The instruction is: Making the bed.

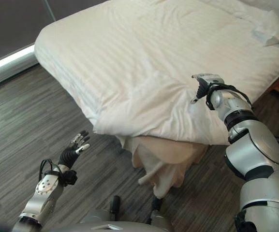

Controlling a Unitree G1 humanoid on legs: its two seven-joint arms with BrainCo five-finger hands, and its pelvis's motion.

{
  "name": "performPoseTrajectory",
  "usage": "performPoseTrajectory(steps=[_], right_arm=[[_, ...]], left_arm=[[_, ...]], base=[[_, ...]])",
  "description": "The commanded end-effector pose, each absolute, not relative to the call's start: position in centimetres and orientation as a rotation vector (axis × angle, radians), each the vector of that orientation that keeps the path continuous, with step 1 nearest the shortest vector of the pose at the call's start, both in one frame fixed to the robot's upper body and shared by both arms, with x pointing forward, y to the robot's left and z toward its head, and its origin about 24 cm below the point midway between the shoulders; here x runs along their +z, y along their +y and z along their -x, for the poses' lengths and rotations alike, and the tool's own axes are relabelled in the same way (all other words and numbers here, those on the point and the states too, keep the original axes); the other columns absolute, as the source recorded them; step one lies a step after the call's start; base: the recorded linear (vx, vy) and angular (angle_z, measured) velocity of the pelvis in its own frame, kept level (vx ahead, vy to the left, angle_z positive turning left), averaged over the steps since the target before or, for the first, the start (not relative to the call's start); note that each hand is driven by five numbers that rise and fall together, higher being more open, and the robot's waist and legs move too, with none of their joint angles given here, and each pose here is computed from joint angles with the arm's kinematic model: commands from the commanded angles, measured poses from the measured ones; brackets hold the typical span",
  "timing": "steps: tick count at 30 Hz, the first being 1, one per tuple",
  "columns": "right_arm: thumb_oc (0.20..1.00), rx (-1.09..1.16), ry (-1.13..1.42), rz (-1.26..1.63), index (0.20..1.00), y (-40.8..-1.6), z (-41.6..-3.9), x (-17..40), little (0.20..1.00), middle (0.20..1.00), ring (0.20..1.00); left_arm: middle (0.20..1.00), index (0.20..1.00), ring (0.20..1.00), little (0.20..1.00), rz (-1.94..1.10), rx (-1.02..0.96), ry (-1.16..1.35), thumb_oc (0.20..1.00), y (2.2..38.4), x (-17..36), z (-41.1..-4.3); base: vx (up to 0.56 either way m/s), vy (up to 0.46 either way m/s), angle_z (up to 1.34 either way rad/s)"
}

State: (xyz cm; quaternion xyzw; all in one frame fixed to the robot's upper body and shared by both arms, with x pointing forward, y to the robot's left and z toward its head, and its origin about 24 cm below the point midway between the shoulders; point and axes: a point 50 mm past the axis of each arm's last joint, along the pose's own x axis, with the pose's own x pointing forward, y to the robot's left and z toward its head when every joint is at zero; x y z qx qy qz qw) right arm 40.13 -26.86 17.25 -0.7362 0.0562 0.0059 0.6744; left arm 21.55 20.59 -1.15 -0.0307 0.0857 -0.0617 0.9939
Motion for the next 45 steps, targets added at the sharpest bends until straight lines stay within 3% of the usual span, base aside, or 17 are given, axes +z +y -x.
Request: performPoseTrajectory(steps=[1,12,18,21,22,29,30,33,35,39,45], right_arm=[[1.000,-0.153,-0.001,1.801,1.000,-26.7,-41.0,24.0,1.000,1.000,1.000],[1.000,-0.131,0.087,1.935,1.000,-27.1,-41.0,22.2,1.000,1.000,1.000],[1.000,0.173,0.267,1.966,1.000,-25.6,-39.5,11.8,1.000,1.000,1.000],[1.000,0.205,0.274,1.958,1.000,-24.9,-39.3,10.5,1.000,1.000,1.000],[0.200,0.226,0.267,1.952,0.200,-24.4,-39.2,9.9,0.200,0.200,0.200],[0.200,0.370,0.104,1.644,0.200,-19.2,-37.2,5.4,0.200,0.200,0.200],[0.200,0.531,-0.023,1.567,0.200,-17.1,-33.9,3.4,0.200,0.200,0.200],[0.200,0.613,-0.059,1.554,0.200,-16.7,-32.3,3.0,0.200,0.200,0.200],[0.200,0.798,-0.179,1.403,0.200,-15.6,-27.8,4.4,0.200,0.200,0.200],[0.200,1.011,-0.198,1.195,0.200,-14.9,-23.0,6.3,0.200,0.200,0.200],[0.200,1.034,-0.093,1.021,0.200,-16.3,-20.2,6.8,0.200,0.200,0.200]], left_arm=[[1.000,1.000,1.000,1.000,0.057,-0.192,-0.017,1.000,19.7,2.9,-23.8],[1.000,1.000,1.000,1.000,0.080,-0.219,-0.049,1.000,18.4,3.6,-24.5],[1.000,1.000,1.000,1.000,0.123,-0.224,-0.061,1.000,16.5,3.5,-25.0],[1.000,1.000,1.000,1.000,0.124,-0.208,-0.057,1.000,16.4,3.3,-25.1],[1.000,1.000,1.000,1.000,0.119,-0.198,-0.055,1.000,16.5,3.2,-25.2],[1.000,1.000,1.000,1.000,0.114,-0.145,-0.090,1.000,16.5,3.8,-26.1],[1.000,1.000,1.000,1.000,0.087,-0.099,-0.087,1.000,17.7,3.7,-26.0],[1.000,1.000,1.000,1.000,0.069,-0.090,-0.073,1.000,18.2,3.3,-25.7],[1.000,1.000,1.000,1.000,0.003,-0.056,-0.040,1.000,19.8,2.5,-24.9],[1.000,1.000,1.000,1.000,-0.054,-0.050,0.027,1.000,20.9,1.2,-23.8],[1.000,1.000,1.000,1.000,-0.069,-0.029,0.057,1.000,22.1,0.7,-23.1]], base=[[-0.03,0.007,0.14],[-0.08,-0.002,0.13],[-0.07,0.025,-0.05],[-0.02,0.013,-0.05],[-0.02,0.034,0.01],[0.00,0.016,-0.01],[0.03,0.009,0.02],[0.04,0.003,0.04],[0.10,0.015,-0.16],[0.07,0.019,-0.13],[0.06,0.027,-0.02]])
